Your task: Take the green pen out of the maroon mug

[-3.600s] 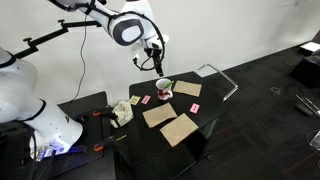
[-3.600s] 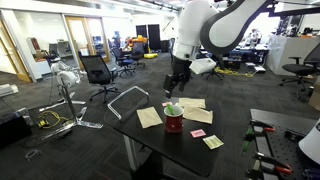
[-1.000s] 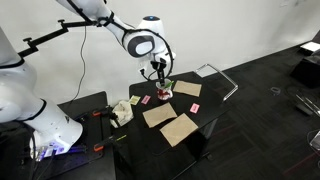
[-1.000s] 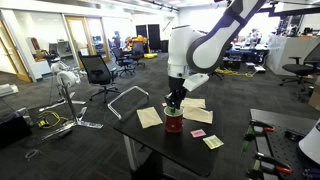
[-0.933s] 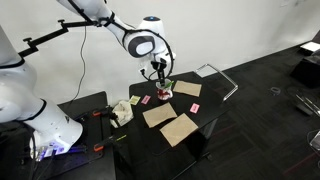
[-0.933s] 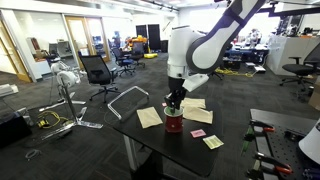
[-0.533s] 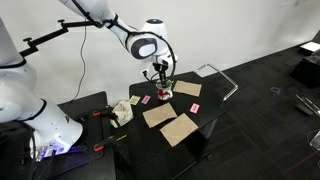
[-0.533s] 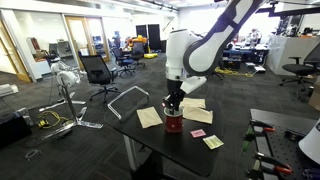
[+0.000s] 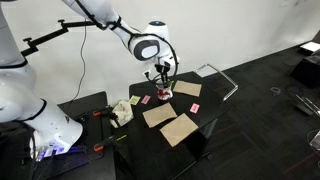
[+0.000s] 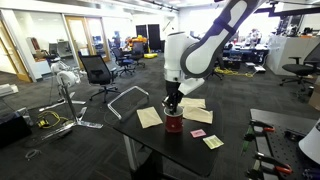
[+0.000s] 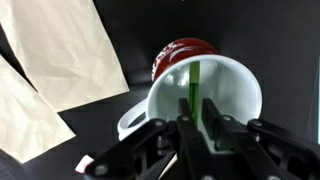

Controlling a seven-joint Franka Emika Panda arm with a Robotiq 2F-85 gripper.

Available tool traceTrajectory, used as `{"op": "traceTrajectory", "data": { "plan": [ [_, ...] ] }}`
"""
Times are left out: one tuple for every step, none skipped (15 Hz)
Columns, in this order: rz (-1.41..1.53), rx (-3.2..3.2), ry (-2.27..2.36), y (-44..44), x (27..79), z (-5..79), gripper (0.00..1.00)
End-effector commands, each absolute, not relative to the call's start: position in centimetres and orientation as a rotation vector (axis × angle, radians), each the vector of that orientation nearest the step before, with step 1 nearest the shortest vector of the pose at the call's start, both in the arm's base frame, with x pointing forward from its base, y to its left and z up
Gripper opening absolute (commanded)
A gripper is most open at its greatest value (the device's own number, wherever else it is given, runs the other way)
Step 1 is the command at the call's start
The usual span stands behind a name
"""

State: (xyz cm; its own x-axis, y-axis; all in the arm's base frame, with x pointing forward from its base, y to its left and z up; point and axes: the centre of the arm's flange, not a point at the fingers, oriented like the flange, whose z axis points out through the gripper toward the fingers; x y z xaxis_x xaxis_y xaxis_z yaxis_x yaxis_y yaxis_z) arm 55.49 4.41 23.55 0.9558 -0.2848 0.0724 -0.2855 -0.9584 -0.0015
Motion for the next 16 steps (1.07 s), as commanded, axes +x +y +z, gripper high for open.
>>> {"op": "traceTrajectory", "data": {
  "plan": [
    [0.116, 3.101, -0.416, 4.5, 56.2, 23.8, 0.0],
    [0.121, 3.101, -0.413, 4.6, 56.1, 24.0, 0.0],
    [0.124, 3.101, -0.411, 4.7, 56.0, 24.1, 0.02],
    [0.129, 3.1, -0.408, 4.8, 55.8, 24.4, 0.02],
    [0.137, 3.099, -0.407, 4.9, 55.5, 24.7, 0.02],
    [0.148, 3.095, -0.405, 5.0, 55.1, 25.3, 0.02],
    [0.157, 3.092, -0.404, 5.0, 54.8, 25.9, 0.02],
    [0.167, 3.089, -0.404, 5.1, 54.5, 26.6, 0.02],
    [0.181, 3.079, -0.413, 5.0, 54.2, 27.4, 0.02],
    [0.198, 3.077, -0.411, 4.9, 54.0, 28.2, 0.02],
    [0.223, 3.072, -0.406, 4.8, 53.8, 29.1, 0.02],
    [0.248, 3.072, -0.4, 4.7, 53.6, 30.0, 0.02],
    [0.27, 3.071, -0.394, 4.5, 53.5, 30.9, 0.02],
    [0.292, 3.072, -0.387, 4.2, 53.4, 31.9, 0.02],
    [0.31, 3.081, -0.382, 4.0, 53.3, 32.8, 0.02],
    [0.332, 3.086, -0.381, 3.9, 53.2, 33.8, 0.02]
  ]
}}
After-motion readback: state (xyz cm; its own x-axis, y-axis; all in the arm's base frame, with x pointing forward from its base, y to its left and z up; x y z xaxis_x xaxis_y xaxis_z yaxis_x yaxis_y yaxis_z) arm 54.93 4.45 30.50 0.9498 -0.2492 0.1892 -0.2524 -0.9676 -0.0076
